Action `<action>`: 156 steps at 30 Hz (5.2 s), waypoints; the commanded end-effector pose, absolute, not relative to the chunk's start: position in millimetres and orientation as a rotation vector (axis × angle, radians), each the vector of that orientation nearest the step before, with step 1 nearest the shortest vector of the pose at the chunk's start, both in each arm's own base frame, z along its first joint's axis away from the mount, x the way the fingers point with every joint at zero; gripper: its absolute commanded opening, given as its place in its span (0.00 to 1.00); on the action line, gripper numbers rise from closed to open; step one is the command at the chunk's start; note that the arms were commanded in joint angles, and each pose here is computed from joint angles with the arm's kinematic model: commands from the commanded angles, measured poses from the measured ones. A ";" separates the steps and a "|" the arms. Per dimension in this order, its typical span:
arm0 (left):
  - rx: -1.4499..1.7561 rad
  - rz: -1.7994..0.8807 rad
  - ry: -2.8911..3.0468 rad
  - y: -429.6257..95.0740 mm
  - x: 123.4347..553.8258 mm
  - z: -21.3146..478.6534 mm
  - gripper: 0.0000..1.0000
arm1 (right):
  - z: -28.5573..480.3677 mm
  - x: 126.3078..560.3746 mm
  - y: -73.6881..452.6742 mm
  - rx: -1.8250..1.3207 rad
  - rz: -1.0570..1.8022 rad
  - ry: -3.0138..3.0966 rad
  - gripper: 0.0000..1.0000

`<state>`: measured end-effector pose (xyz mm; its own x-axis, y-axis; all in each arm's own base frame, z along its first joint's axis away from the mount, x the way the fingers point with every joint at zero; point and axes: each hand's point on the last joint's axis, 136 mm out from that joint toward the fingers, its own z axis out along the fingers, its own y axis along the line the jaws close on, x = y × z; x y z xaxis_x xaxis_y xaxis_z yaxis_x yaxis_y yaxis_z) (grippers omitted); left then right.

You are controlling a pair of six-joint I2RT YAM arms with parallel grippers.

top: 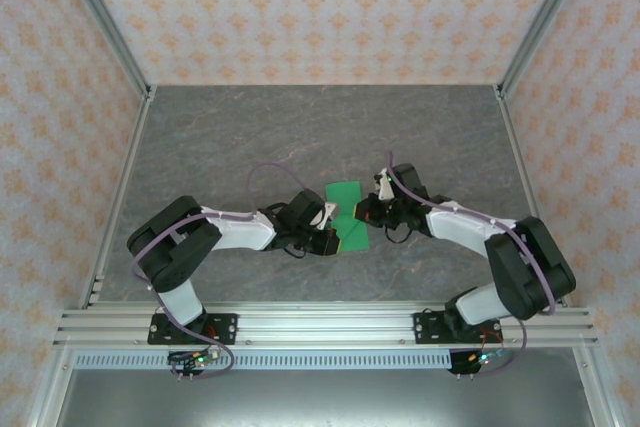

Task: Fold a paper plane with a square sheet of paper (fold left side to right side)
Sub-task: Fold the triangle a second time at the center of the table, then turn over the paper at the center of the table.

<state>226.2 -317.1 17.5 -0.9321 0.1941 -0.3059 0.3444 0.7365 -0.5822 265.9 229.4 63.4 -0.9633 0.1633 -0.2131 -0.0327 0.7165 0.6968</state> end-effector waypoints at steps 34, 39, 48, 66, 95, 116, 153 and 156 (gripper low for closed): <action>0.452 -1.003 2.730 -343.7 259.1 26.7 0.06 | 0.4 260.2 225.9 0.221 0.913 2.902 0.00; 0.430 -0.972 2.763 -333.3 254.9 16.2 0.05 | 0.4 259.7 225.1 0.220 0.907 2.906 0.00; 0.390 -0.977 2.808 -312.9 230.8 6.6 0.04 | 0.1 260.3 223.4 0.216 0.885 2.911 0.00; 0.334 -0.978 2.789 -281.1 202.1 22.6 0.05 | 9.5 263.2 228.2 0.204 0.932 2.881 0.00; 0.109 -0.965 2.549 -272.0 295.8 79.1 0.58 | 69.4 268.7 228.8 0.133 1.052 2.624 0.77; 0.096 -0.808 2.499 -239.8 286.8 104.6 0.67 | 64.8 286.9 269.3 0.101 1.220 2.595 0.56; 0.212 -1.614 1.616 -258.3 226.5 383.4 0.94 | 404.3 231.3 272.5 -0.285 1.721 1.723 0.03; 0.214 -1.636 1.568 -257.1 224.8 389.5 0.86 | 413.9 225.4 275.4 -0.294 1.768 1.690 0.03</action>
